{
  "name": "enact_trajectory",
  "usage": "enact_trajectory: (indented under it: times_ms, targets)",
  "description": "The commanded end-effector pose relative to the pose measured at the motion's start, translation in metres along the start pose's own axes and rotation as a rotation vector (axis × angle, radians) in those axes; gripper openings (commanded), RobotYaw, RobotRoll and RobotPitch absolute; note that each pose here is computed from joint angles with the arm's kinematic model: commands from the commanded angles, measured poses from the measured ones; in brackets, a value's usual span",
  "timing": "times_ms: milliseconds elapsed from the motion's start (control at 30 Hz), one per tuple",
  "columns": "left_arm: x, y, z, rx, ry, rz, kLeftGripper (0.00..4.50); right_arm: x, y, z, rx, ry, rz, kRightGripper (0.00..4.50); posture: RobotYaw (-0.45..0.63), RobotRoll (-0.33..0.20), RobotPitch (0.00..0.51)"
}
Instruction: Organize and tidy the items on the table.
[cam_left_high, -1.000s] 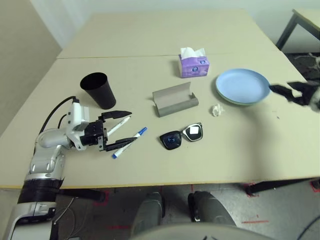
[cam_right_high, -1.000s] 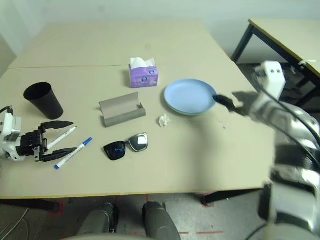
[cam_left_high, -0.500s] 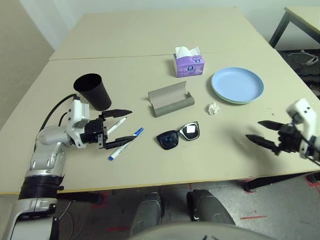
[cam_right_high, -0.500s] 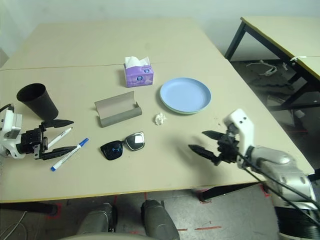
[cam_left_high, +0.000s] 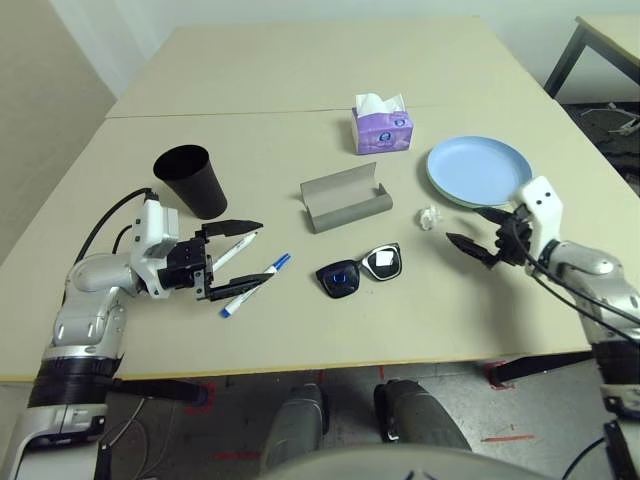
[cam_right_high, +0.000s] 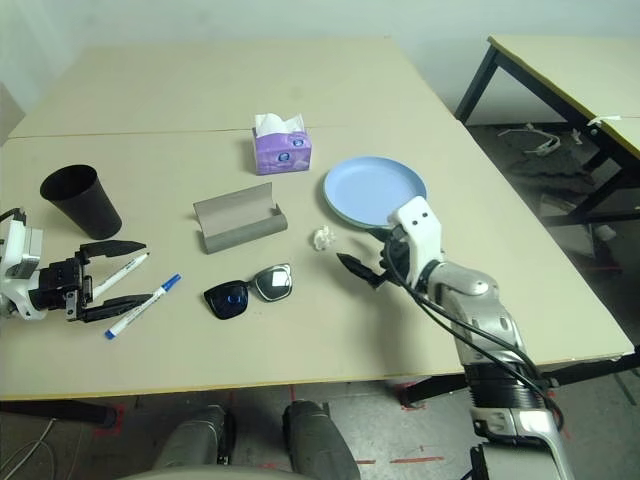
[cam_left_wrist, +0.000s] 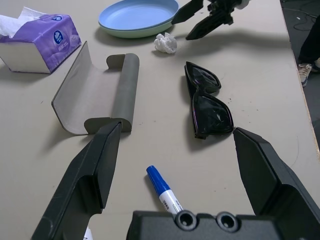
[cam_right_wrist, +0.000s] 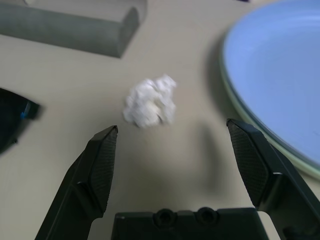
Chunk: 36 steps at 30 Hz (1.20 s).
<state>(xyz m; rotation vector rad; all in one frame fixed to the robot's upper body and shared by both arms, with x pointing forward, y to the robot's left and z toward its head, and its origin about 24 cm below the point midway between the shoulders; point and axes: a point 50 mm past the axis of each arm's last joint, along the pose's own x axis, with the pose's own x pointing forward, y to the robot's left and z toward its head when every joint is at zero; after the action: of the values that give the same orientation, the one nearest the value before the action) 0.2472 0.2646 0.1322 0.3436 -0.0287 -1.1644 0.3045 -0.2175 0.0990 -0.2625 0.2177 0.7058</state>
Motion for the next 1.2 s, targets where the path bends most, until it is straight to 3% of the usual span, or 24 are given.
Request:
enact_trajectory:
  times_ms: [33,433,533,833,900,967,1100,1200]
  targets:
    - [-0.001,0.000,0.004,0.012,0.009,0.003,4.50,0.010,0.006,-0.004,0.004,0.018,0.032,4.44,-0.08,0.000,0.106]
    - [0.006,-0.003,0.010,0.019,-0.008,0.005,4.50,0.033,0.010,-0.008,0.032,0.077,0.040,4.44,-0.06,0.000,0.106]
    - [0.006,-0.003,0.011,0.022,-0.013,0.006,4.50,0.035,0.009,-0.008,0.037,0.086,0.031,3.82,-0.06,0.000,0.105]
    - [0.008,-0.004,0.009,0.012,-0.021,0.001,4.50,0.033,0.006,-0.002,0.037,0.067,0.018,0.56,-0.08,0.000,0.114]
    - [0.009,-0.005,0.007,0.006,-0.019,-0.003,4.50,0.030,0.004,0.004,0.037,0.044,0.015,0.01,-0.08,0.000,0.115]
    - [0.009,-0.005,0.005,0.001,-0.018,-0.003,4.50,0.028,0.002,0.012,0.036,0.023,0.015,0.01,-0.08,0.000,0.115]
    - [0.010,-0.005,0.003,-0.009,-0.016,-0.008,4.50,0.020,-0.004,0.054,0.029,-0.119,0.037,0.01,-0.09,0.000,0.115]
    - [0.011,-0.005,0.002,-0.009,-0.020,-0.009,4.50,0.017,-0.018,0.068,-0.071,-0.103,-0.022,0.01,-0.10,0.000,0.113]
